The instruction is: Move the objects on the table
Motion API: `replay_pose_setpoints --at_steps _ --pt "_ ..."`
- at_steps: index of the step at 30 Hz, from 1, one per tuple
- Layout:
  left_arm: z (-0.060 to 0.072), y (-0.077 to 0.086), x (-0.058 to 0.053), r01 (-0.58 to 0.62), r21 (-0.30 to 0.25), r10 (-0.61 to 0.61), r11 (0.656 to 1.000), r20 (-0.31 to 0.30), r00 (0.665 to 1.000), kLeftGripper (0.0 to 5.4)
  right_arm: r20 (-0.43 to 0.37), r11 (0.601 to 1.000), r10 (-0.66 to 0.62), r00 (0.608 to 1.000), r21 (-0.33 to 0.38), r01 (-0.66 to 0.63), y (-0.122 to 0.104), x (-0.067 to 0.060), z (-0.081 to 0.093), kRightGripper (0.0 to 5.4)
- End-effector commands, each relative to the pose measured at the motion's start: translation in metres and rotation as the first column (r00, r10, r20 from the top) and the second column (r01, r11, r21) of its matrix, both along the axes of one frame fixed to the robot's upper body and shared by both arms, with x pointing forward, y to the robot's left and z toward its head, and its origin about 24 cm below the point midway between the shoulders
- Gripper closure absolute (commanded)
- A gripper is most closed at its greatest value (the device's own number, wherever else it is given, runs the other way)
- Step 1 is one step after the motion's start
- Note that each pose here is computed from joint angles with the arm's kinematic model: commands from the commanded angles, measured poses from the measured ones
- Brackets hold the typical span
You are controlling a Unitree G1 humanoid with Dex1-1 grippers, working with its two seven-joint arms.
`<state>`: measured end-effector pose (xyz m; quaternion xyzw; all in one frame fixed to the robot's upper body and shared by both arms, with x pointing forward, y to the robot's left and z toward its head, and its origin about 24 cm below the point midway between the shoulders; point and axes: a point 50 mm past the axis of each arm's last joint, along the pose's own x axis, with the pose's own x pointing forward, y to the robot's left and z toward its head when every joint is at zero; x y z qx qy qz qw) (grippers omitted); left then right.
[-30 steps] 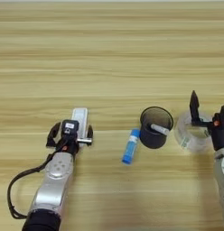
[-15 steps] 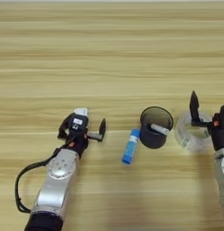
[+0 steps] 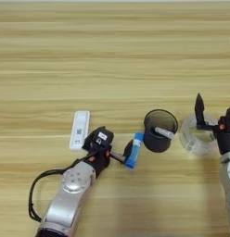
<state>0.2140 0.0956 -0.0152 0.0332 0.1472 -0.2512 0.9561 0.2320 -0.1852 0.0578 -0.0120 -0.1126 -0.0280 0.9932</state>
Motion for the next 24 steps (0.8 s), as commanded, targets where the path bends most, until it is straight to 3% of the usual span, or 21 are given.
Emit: replay_pose_setpoints --at_steps 1,9,19,24 --pt "-0.002 -0.008 -0.006 0.032 0.007 -0.032 0.999 -0.019 0.999 0.02 -0.014 1.0 -0.002 1.0 -0.001 0.002 -0.001 0.0 -0.001 0.0" --pt "-0.008 -0.028 -0.018 0.119 0.045 -0.118 0.992 -0.04 0.992 0.02 -0.015 1.0 0.0 1.0 0.002 0.0 0.0 0.001 -0.001 0.0" --pt "-0.016 -0.031 -0.019 0.135 0.097 -0.129 0.986 -0.059 0.99 0.02 -0.014 1.0 0.001 1.0 0.004 -0.001 0.001 0.002 -0.001 0.0" --pt "-0.023 -0.025 -0.016 0.101 0.124 -0.091 0.987 -0.084 0.992 0.02 -0.013 1.0 0.003 1.0 0.006 -0.003 0.001 0.002 -0.001 0.0"
